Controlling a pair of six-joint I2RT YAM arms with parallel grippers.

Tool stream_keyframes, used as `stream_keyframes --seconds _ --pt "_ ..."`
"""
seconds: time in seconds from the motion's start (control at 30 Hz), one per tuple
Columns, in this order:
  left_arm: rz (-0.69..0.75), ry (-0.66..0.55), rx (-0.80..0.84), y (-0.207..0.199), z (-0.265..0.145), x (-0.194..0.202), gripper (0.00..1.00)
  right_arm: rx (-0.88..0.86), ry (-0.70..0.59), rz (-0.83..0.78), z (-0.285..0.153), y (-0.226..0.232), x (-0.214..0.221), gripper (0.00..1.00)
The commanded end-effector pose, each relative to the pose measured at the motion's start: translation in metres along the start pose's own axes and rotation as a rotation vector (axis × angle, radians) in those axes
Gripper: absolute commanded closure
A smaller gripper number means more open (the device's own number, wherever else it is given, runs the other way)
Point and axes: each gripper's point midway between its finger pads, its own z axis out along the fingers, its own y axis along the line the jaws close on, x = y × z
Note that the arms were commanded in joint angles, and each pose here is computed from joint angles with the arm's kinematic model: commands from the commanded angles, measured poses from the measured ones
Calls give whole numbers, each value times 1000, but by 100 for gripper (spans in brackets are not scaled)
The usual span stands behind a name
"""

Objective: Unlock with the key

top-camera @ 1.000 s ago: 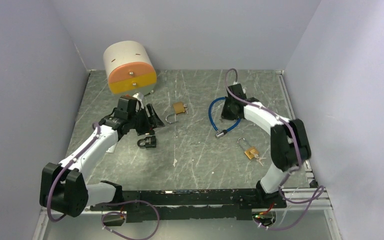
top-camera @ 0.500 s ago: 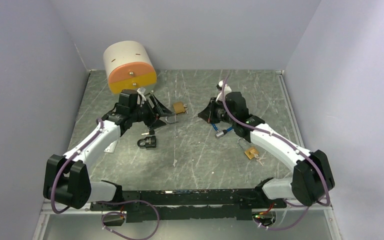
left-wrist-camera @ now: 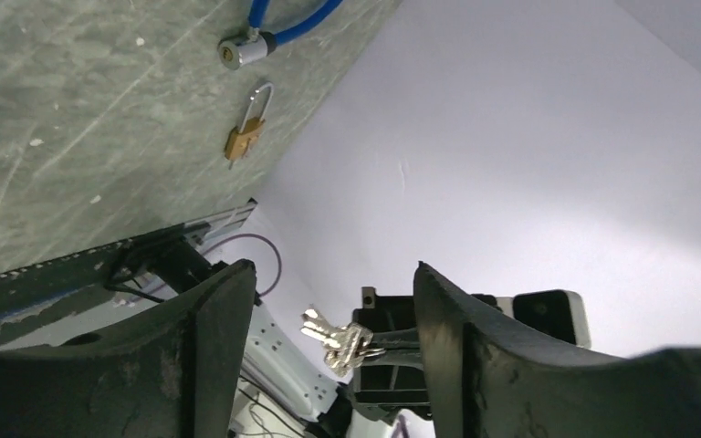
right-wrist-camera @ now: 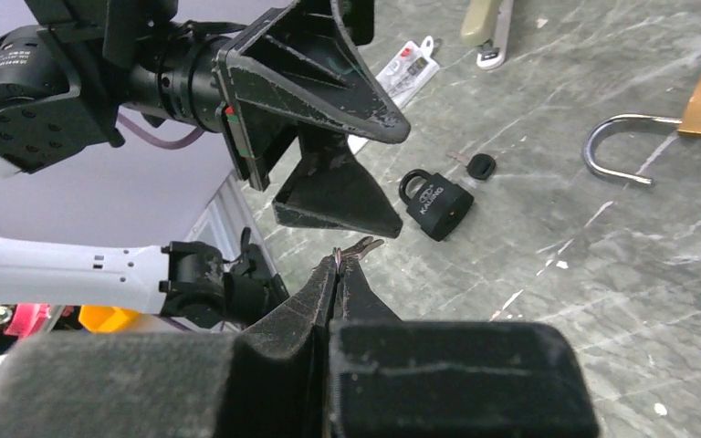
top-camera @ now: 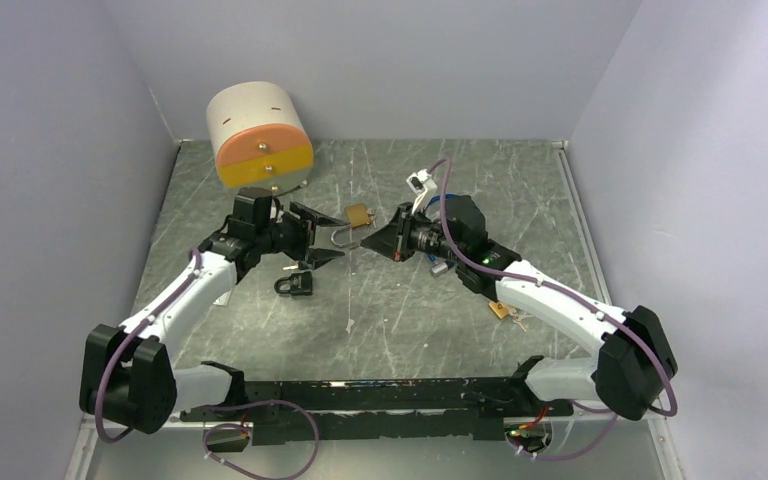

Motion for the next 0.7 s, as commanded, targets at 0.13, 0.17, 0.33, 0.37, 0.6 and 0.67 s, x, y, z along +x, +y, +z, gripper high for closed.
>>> stream_keyframes --seconds 0.13,0.17,0.33,0.37,0.6,0.67 --pt "-85 29 3 -14 -16 17 59 -97 -53 -51 7 33 -21 100" --pt "-91 24 1 -13 -17 17 62 -92 -53 -52 8 32 -21 100" --pt "-117 56 -10 -13 -19 23 54 -88 -53 -60 11 31 -23 100" --pt "-113 51 -21 -12 -20 23 50 -88 -55 -61 12 30 -24 100" --pt "-128 72 -27 -11 -18 24 56 -94 -56 -59 18 29 -23 100" --pt "-128 68 -25 -11 -18 24 59 -88 -49 -56 19 26 -21 100"
